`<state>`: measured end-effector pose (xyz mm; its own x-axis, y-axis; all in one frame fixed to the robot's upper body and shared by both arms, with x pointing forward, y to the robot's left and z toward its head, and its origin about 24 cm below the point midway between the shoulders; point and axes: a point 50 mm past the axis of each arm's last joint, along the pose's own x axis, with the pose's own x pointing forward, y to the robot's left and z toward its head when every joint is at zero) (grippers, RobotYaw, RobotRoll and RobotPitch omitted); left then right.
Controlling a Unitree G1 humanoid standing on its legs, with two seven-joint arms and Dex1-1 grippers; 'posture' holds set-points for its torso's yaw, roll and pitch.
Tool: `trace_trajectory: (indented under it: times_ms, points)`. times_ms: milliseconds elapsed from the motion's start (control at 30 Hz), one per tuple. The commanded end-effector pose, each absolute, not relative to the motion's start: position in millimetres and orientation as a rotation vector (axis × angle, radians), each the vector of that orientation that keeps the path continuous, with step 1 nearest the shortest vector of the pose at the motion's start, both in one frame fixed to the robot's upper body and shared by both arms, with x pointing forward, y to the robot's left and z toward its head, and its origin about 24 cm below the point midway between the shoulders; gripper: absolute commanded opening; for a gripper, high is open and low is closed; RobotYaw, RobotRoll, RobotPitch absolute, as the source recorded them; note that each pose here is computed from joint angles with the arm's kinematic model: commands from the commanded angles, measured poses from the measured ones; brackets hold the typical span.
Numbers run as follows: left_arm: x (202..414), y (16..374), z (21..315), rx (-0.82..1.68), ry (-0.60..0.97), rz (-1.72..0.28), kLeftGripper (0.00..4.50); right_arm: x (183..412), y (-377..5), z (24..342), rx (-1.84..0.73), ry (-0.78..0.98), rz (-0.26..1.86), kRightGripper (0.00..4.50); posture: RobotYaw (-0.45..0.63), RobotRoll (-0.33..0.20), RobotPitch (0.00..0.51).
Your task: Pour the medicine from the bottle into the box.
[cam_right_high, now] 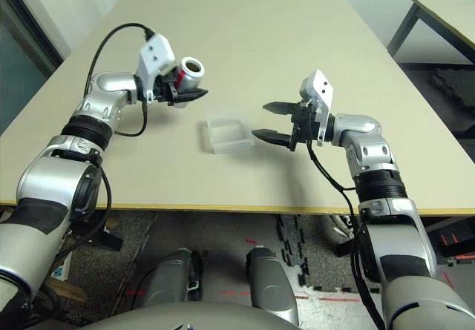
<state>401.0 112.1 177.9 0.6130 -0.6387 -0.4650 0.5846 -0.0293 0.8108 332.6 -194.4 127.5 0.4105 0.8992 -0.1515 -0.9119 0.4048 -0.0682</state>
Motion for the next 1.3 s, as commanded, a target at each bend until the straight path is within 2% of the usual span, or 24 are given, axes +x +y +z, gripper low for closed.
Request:
trace_trajectory:
  times_ms: [33, 267, 367, 533, 700, 800, 867, 967, 1067, 1300]
  points:
    - [401, 82, 192, 1.793, -0.299, -0.954, 2.81, 334, -192, 125, -0.095, 0.095, 1.129, 4.50, -0.19, 0.000, 0.053]
    - [403, 56, 198, 2.404, -0.556, -0.930, 2.81, 336, -184, 125, -0.028, 0.072, 1.114, 4.50, -0.19, 0.000, 0.051]
    - [405, 52, 198, 2.571, -0.624, -0.926, 2.81, 336, -182, 124, -0.014, 0.067, 1.103, 4.50, -0.20, 0.000, 0.049]
    - [404, 40, 206, 2.609, -0.682, -0.889, 2.81, 334, -183, 122, 0.000, 0.064, 1.090, 4.50, -0.20, 0.000, 0.047]
    - [403, 39, 204, 2.490, -0.590, -0.906, 2.81, 333, -185, 121, -0.018, 0.074, 1.089, 4.50, -0.21, 0.000, 0.048]
    - [404, 45, 203, 2.355, -0.477, -0.922, 2.81, 332, -188, 119, -0.082, 0.094, 1.104, 4.50, -0.20, 0.000, 0.050]
    - [406, 51, 204, 2.167, -0.349, -0.924, 2.81, 331, -190, 117, -0.108, 0.106, 1.117, 4.50, -0.20, 0.000, 0.051]
    - [408, 58, 207, 1.809, -0.170, -0.943, 2.81, 331, -191, 117, -0.110, 0.109, 1.122, 4.50, -0.19, 0.000, 0.052]
    - [413, 71, 217, 1.272, -0.026, -0.917, 2.81, 330, -191, 116, -0.146, 0.121, 1.140, 4.50, -0.19, 0.000, 0.052]
    - [422, 111, 228, 0.540, 0.021, -0.758, 2.81, 331, -190, 114, -0.187, 0.135, 1.154, 4.50, -0.18, 0.000, 0.054]
